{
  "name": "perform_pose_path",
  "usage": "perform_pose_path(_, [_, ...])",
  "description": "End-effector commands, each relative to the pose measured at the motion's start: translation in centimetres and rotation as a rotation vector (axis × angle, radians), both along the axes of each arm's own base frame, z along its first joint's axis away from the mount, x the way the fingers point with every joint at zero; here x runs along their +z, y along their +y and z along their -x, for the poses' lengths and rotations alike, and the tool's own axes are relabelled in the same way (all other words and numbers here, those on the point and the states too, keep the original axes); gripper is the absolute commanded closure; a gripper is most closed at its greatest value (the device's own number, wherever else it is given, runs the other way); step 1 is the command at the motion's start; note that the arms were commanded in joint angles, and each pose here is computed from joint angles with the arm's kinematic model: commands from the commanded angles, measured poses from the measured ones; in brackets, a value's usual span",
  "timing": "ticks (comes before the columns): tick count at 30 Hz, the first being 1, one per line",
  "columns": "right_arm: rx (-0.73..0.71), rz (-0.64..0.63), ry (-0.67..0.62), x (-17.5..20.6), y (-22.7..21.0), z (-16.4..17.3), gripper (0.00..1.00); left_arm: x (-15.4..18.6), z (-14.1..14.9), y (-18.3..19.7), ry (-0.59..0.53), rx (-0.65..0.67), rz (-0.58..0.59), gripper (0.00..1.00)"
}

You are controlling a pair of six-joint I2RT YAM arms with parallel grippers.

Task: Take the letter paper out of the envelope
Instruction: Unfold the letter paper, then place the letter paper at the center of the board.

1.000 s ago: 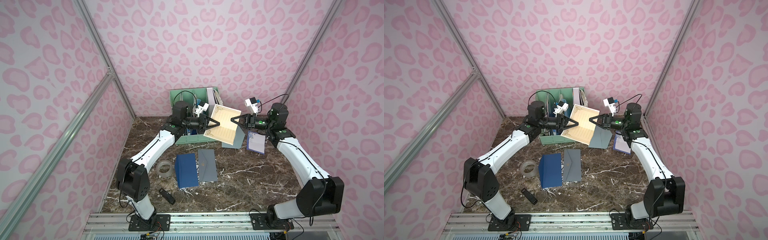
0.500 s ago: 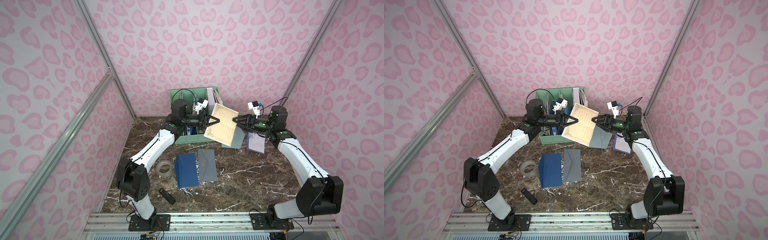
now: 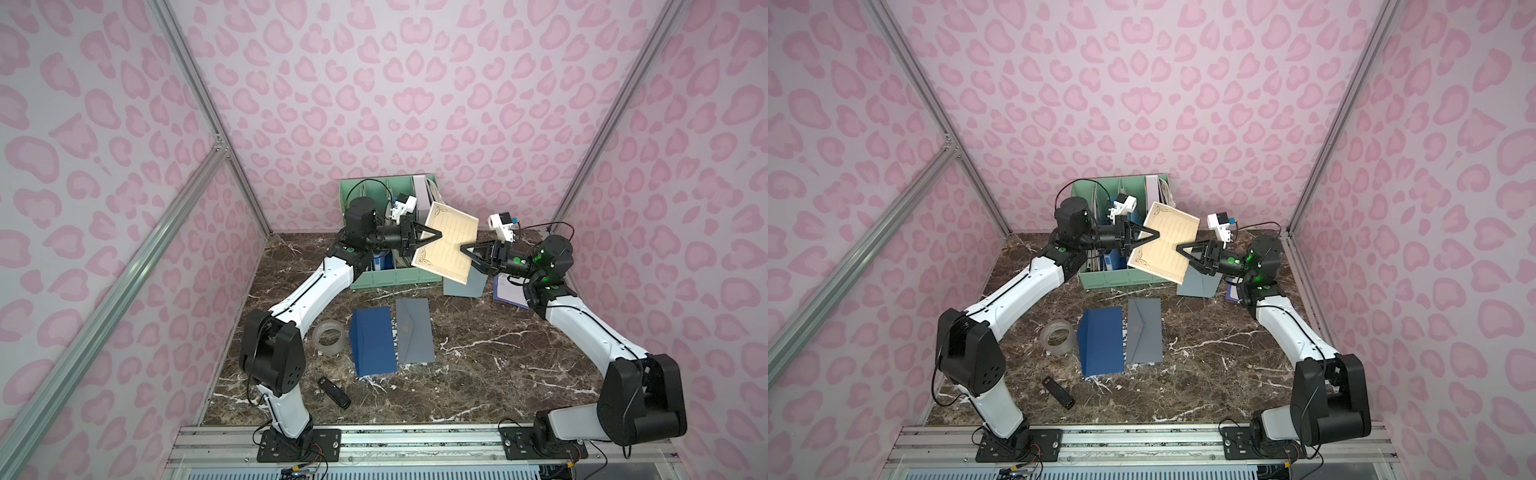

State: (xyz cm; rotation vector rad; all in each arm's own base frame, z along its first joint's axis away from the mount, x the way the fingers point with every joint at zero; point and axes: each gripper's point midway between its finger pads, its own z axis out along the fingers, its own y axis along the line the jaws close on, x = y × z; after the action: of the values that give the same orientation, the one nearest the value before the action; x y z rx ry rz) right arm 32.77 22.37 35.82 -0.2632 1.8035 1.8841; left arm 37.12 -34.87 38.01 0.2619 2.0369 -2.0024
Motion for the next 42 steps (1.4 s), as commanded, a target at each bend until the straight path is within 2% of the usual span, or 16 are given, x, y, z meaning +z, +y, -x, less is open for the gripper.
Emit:
perform_pose_path(1, [-0.014, -0.044, -0.055, 1.8, -0.1, 0.0, 0.67, 1.0, 0.3, -0.3, -0.025, -0.01, 0.03, 1.0])
perform_pose_path(4, [-0.021, -0.056, -0.052, 1.9, -0.2, -0.3, 0.81, 0.8, 0.4, -0.6, -0.02, -0.014, 0.031, 1.0])
perform_pose_path(7, [-0.021, -0.056, -0.047, 1.8, -0.2, -0.3, 1.0, 0.8, 0.4, -0.6, -0.021, -0.011, 0.032, 1.0])
perform_pose_path(9, [-0.023, -0.05, -0.043, 1.5, -0.4, -0.2, 1.0, 0.6, 0.4, -0.6, -0.019, -0.007, 0.026, 0.98])
perform_pose_path(10, [-0.03, -0.043, -0.04, 1.2, -0.6, -0.2, 1.0, 0.4, 0.3, -0.6, -0.014, -0.004, 0.019, 0.88])
perform_pose_path(13, [-0.068, 0.037, -0.023, -0.4, -1.6, -0.5, 1.0, -0.5, 0.1, -0.5, 0.004, 0.014, -0.022, 0.41])
perform_pose_path(15, [-0.12, 0.137, -0.007, -2.2, -2.6, -1.0, 1.0, -1.8, -0.1, 0.0, 0.015, 0.047, -0.098, 0.25])
perform_pose_path(17, [-0.161, 0.27, 0.055, -5.4, -3.9, -1.0, 1.0, -3.5, -0.3, 0.9, 0.032, 0.097, -0.192, 0.05])
perform_pose_path(18, [-0.17, 0.318, 0.088, -6.8, -4.6, -0.9, 1.0, -4.4, -0.5, 1.5, 0.041, 0.125, -0.242, 0.02])
perform_pose_path(23, [-0.311, 0.471, 0.305, -14.7, -9.5, 0.9, 1.0, -9.3, -0.8, 5.3, 0.109, 0.279, -0.482, 0.06])
perform_pose_path(27, [-0.359, 0.524, 0.451, -20.2, -11.2, 3.2, 1.0, -11.1, 0.3, 6.3, 0.115, 0.284, -0.546, 0.09])
perform_pose_path(31, [-0.376, 0.638, 0.583, -25.3, -12.6, 5.5, 1.0, -12.6, 1.4, 6.8, 0.132, 0.263, -0.58, 0.11])
perform_pose_path(37, [-0.425, 0.759, 0.674, -28.5, -15.3, 7.1, 1.0, -13.0, 2.2, 6.7, 0.123, 0.229, -0.585, 0.11])
perform_pose_path(42, [-0.501, 0.879, 0.719, -29.3, -18.4, 7.7, 1.0, -13.1, 2.6, 6.6, 0.116, 0.206, -0.587, 0.12])
